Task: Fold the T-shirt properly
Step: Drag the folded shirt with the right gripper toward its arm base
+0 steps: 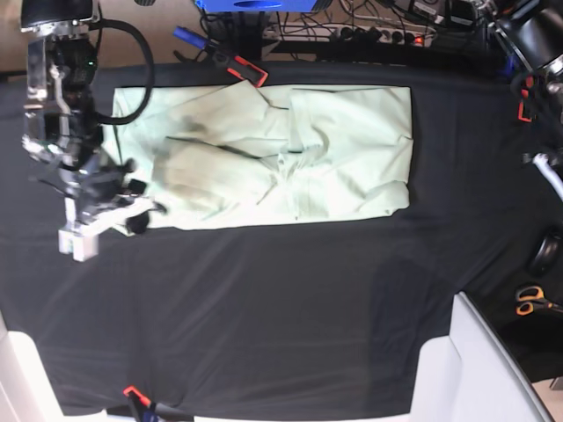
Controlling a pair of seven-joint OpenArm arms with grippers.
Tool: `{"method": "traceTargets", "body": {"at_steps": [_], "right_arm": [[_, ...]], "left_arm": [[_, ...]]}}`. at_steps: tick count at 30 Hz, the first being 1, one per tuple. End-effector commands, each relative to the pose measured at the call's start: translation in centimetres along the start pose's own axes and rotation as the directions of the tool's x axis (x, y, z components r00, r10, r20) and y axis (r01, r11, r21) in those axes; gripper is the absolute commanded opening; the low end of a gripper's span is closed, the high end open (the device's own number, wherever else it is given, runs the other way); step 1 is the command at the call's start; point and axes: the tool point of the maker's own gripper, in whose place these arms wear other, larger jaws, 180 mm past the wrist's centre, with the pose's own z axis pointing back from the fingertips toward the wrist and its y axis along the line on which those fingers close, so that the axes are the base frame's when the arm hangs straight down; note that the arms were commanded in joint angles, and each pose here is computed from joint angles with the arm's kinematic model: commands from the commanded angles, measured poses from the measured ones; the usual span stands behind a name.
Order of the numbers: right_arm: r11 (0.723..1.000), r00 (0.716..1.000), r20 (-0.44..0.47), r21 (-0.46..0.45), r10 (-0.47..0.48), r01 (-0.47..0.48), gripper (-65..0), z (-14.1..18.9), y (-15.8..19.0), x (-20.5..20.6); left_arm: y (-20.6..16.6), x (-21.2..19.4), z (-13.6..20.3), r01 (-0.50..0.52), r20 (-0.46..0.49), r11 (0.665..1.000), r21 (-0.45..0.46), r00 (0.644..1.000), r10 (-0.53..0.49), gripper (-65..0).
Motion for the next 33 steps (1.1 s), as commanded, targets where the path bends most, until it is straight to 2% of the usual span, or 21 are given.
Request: {"method": "traceTargets", "body": {"at_steps": [1,7,14,17,23,26,30,33], "right_arm": [[1.000,1.000,0.029,-0.003,-0.010,0.010,-61.7,0.2,-1.0,0.8],[0.996,0.995,-0.042,-0.027,-0.091,0.090,-34.8,0.5,-7.9,-3.0],[0.999,0.995,-0.091,0.027,-0.032,0.034,-11.3,1.4,-10.1,-5.1],[0.999,0.995,-0.096,0.024,-0.021,0.024,-9.6,1.6,-10.6,-5.1],[0.998,0.981,-0.180,-0.002,-0.068,0.069,-9.3,1.6,-12.7,-8.3],[0.997,0.979,-0.200,0.064,-0.034,0.048,-9.4,1.4,-11.1,-9.3],[0.992,0.967,-0.250,0.102,-0.045,0.073,-8.9,0.8,-9.1,-10.9],[0.985,0.957,-0.291,0.167,0.009,0.041,-8.9,0.0,-6.7,-11.9]], "left_arm": [[1.9,0.2,0.9,-0.007,0.017,0.999,0.048,1.000,0.006,-65.0],[3.9,-3.9,2.0,-0.073,-0.035,0.993,0.095,0.996,0.077,-65.0],[4.4,-4.4,3.3,-0.065,0.044,0.990,0.127,0.997,0.059,-65.0],[4.2,-4.4,3.3,-0.062,0.043,0.990,0.124,0.997,0.057,-65.0],[4.3,-4.5,3.2,-0.063,0.042,0.990,0.124,0.997,0.058,-65.0],[4.1,-4.5,3.1,-0.064,0.039,0.991,0.119,0.997,0.060,-65.0],[3.9,-4.4,3.0,-0.067,0.045,0.991,0.112,0.997,0.063,-65.0],[3.4,-4.6,2.8,-0.076,0.041,0.992,0.105,0.997,0.072,-65.0]]}}
